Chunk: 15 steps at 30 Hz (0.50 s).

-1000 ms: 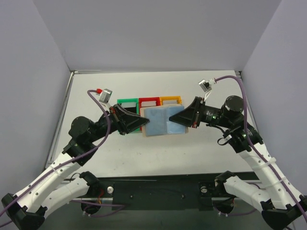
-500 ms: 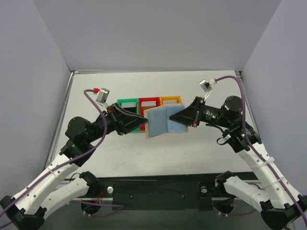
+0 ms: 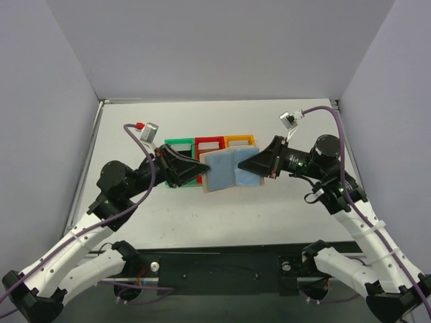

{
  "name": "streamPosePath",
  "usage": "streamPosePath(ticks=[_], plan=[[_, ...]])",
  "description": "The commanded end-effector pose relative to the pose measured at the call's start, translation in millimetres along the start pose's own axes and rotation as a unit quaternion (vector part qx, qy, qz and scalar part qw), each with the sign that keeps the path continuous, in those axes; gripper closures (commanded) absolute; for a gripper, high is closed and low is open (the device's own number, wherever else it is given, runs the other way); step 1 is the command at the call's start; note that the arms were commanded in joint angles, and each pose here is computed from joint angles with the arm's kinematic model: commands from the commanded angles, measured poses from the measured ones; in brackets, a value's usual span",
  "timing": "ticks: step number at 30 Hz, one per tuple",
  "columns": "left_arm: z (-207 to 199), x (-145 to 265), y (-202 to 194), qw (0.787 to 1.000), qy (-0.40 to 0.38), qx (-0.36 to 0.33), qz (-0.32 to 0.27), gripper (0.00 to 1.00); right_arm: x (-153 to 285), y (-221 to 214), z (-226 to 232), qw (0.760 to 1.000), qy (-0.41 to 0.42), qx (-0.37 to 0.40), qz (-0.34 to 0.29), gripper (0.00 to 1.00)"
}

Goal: Take the credit cards out of the card holder
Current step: Remove the credit card from the card holder.

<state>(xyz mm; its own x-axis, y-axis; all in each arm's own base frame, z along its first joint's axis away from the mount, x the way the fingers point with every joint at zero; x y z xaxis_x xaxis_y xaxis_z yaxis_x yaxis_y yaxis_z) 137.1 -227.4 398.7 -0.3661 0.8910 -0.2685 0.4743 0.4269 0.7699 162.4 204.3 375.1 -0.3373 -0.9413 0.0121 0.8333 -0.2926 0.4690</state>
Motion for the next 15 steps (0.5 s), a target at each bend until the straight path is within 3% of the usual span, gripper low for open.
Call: streamPosePath(ticks=[1, 7, 15], plan=[[-11, -3, 14, 1.000, -0.017, -0.018, -0.016, 0.74, 7, 3, 23, 0.999, 0.038, 0.035, -0.008, 1.00], [-12, -3, 14, 0.999, -0.022, -0.019, -0.017, 0.98, 7, 3, 20, 0.999, 0.032, 0.036, -0.010, 1.00], [-17, 0, 19, 1.000, -0.012, -0.025, -0.013, 1.00, 3, 4, 7, 0.999, 0.010, 0.030, -0.008, 1.00]])
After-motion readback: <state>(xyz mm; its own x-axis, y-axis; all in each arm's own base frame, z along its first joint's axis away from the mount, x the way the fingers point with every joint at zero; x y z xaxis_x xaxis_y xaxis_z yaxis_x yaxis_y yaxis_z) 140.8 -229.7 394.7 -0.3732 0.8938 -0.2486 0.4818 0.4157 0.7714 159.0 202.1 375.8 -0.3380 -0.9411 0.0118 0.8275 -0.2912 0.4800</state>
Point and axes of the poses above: each gripper's point midway between its finger pads, its own x axis back along the fingers, its own z axis along the line the jaws close on, y = z × x, the point moved 5 cm from there along x, back along the fingers, and after that the axes turned 14 degrees about -x, right-handed, at the moved point
